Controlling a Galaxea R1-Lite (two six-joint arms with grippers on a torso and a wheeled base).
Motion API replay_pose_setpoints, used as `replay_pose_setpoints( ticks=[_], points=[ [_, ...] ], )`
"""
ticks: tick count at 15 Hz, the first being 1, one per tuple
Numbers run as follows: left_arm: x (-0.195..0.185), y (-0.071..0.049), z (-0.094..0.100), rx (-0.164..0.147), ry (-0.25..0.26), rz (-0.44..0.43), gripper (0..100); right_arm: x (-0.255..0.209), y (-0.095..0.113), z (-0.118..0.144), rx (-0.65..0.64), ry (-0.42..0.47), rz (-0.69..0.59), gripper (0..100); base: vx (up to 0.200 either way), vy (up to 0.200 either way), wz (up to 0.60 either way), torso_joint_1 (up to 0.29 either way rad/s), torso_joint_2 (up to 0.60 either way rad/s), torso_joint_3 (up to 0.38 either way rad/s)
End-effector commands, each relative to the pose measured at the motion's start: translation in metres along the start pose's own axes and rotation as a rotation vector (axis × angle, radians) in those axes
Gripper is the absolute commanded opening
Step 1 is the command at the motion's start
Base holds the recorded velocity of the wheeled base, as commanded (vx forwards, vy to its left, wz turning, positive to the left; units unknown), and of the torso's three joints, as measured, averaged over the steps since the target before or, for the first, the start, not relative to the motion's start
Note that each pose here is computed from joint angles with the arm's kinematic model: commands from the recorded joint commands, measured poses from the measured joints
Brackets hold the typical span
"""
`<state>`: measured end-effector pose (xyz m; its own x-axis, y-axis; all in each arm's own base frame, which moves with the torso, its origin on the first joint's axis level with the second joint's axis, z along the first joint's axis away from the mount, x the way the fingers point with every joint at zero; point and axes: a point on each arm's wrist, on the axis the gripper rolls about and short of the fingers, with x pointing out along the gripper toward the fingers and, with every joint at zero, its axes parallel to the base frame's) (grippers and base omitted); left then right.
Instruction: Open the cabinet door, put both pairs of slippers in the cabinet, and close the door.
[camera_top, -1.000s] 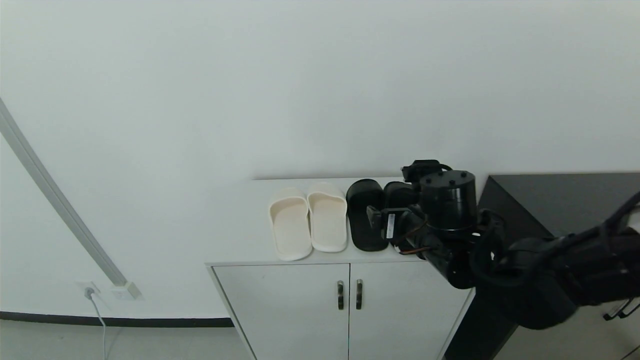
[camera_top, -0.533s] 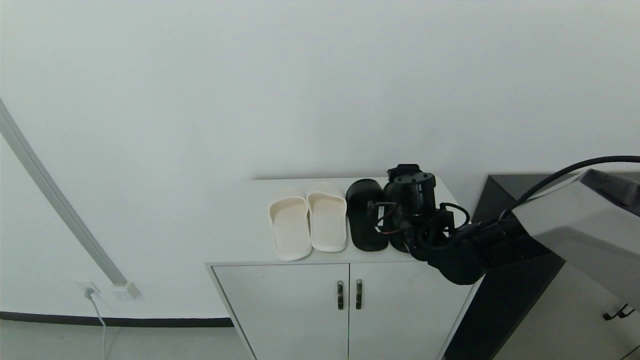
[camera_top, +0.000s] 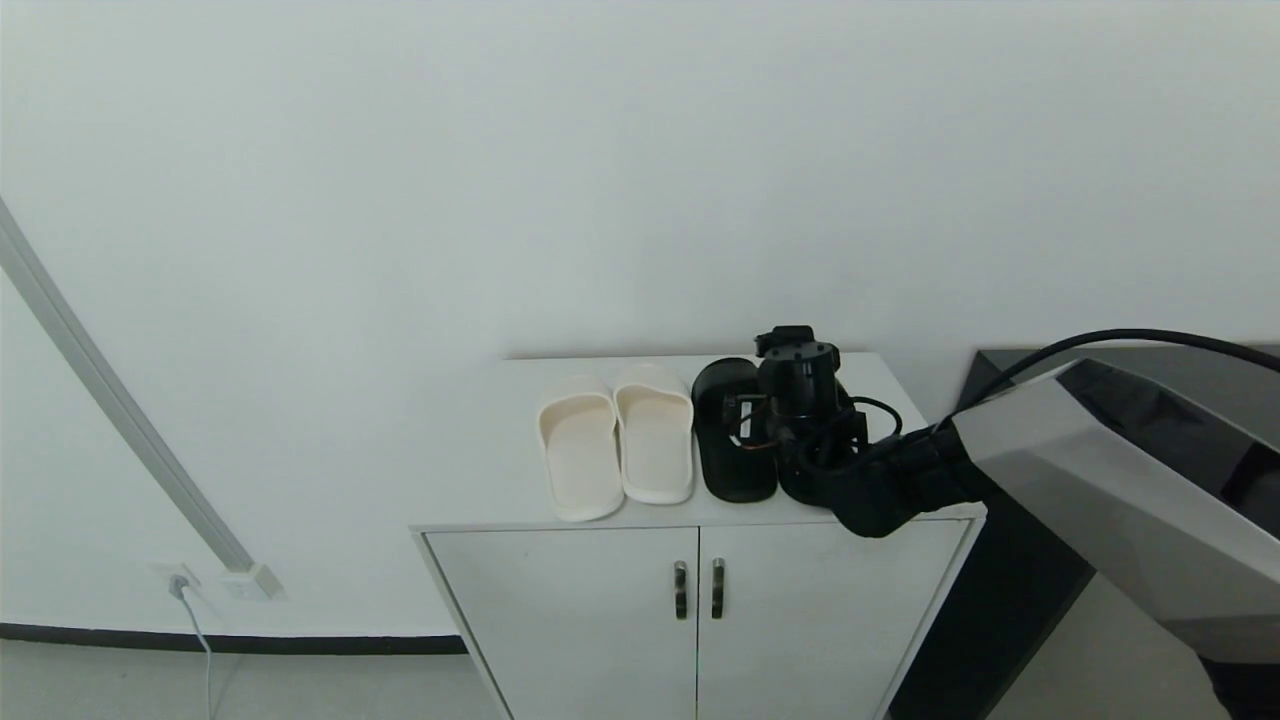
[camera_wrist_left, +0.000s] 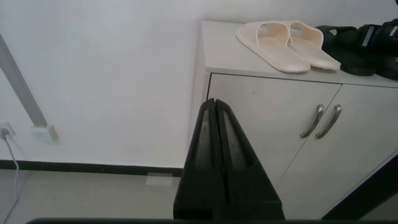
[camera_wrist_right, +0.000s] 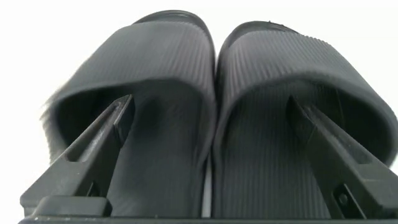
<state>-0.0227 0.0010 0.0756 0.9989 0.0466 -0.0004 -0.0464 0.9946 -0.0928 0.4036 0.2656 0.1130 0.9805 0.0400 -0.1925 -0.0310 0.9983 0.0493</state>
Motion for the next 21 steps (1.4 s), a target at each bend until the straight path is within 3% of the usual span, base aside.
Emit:
replay_pose_setpoints(
  ticks=[1,8,9,14,17,21],
  points=[
    [0.0,0.0,0.0,-0.001,-0.001,0.001,0,0.014,-0.001,-0.004,0.004,-0.003,-0.015,100,0.0,0.0,0.0,0.0,0.0,0.0],
    [0.0,0.0,0.0,-0.002,-0.001,0.001,0,0.029,-0.002,-0.006,-0.003,-0.019,-0.028,100,0.0,0.0,0.0,0.0,0.0,0.0],
    [0.0,0.0,0.0,-0.002,-0.001,0.001,0,0.03,-0.002,-0.008,-0.004,-0.018,-0.028,0,0.0,0.0,0.0,0.0,0.0,0.0],
    [0.0,0.0,0.0,-0.002,-0.001,0.001,0,0.028,-0.002,-0.002,0.002,-0.027,-0.029,0,0.0,0.0,0.0,0.0,0.0,0.0],
    [0.0,0.0,0.0,-0.001,0.0,-0.001,0,0.016,-0.004,0.018,0.008,-0.056,-0.025,0,0.0,0.0,0.0,0.0,0.0,0.0],
    [0.0,0.0,0.0,0.001,0.001,0.0,0,-0.034,-0.006,0.044,-0.027,-0.057,0.032,0,0.0,0.0,0.0,0.0,0.0,0.0]
  ],
)
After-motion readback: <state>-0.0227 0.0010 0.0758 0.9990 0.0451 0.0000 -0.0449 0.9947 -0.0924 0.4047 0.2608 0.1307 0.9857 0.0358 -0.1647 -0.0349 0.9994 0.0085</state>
